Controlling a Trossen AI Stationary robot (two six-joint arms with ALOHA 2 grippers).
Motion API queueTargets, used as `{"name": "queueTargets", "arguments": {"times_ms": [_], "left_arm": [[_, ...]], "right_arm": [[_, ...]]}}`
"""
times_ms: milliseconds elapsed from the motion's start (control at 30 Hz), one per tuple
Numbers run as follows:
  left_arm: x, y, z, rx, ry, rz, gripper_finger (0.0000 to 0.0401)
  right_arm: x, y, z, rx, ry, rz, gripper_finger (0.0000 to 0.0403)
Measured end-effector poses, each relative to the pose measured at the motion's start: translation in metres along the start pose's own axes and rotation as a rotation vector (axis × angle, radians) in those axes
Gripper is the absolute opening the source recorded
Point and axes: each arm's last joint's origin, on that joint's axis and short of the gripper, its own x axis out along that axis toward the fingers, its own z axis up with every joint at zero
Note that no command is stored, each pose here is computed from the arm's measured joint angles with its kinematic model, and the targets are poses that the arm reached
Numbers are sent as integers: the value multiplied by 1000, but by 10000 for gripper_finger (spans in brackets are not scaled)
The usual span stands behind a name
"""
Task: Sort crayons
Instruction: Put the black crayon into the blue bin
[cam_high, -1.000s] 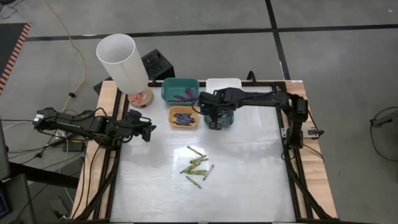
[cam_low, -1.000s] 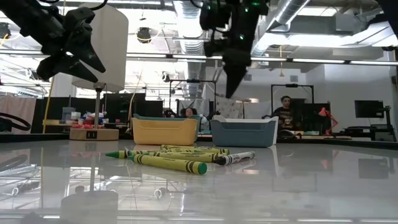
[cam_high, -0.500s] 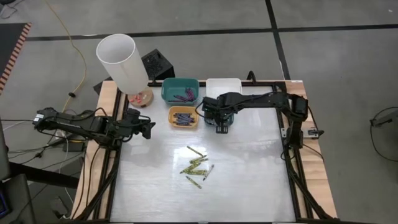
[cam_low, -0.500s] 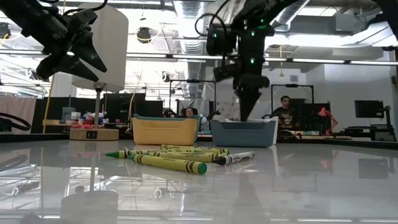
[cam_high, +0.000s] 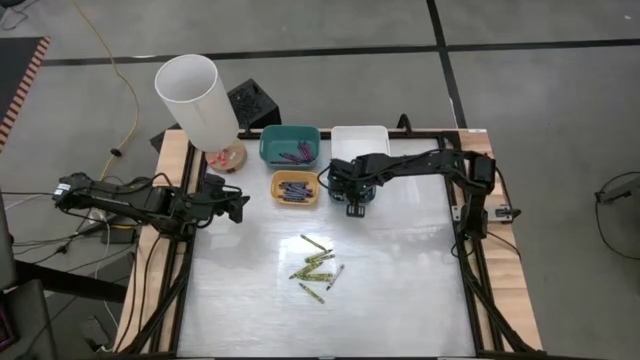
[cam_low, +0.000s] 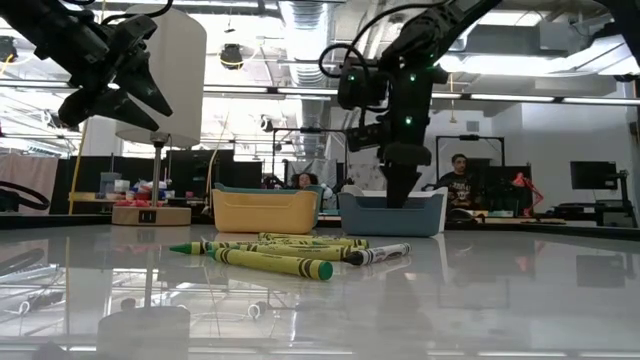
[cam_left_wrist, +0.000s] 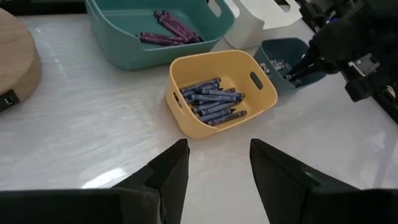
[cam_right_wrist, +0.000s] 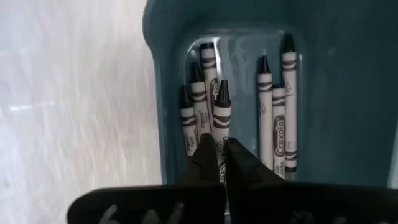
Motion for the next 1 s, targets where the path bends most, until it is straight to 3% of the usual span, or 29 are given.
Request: {"name": "queueTargets", "arguments": {"times_ms": [633,833,1000], "left_arm": [[0,0,0,0,-1,0,160],[0,0,0,3,0,0,160],[0,0,0,29,0,0,160]], "right_arm": [[-5,-3,5,53,-23,-4,57],[-47,2,29,41,-48,31,59],[-93,19,57,71,-196,131,59]]}}
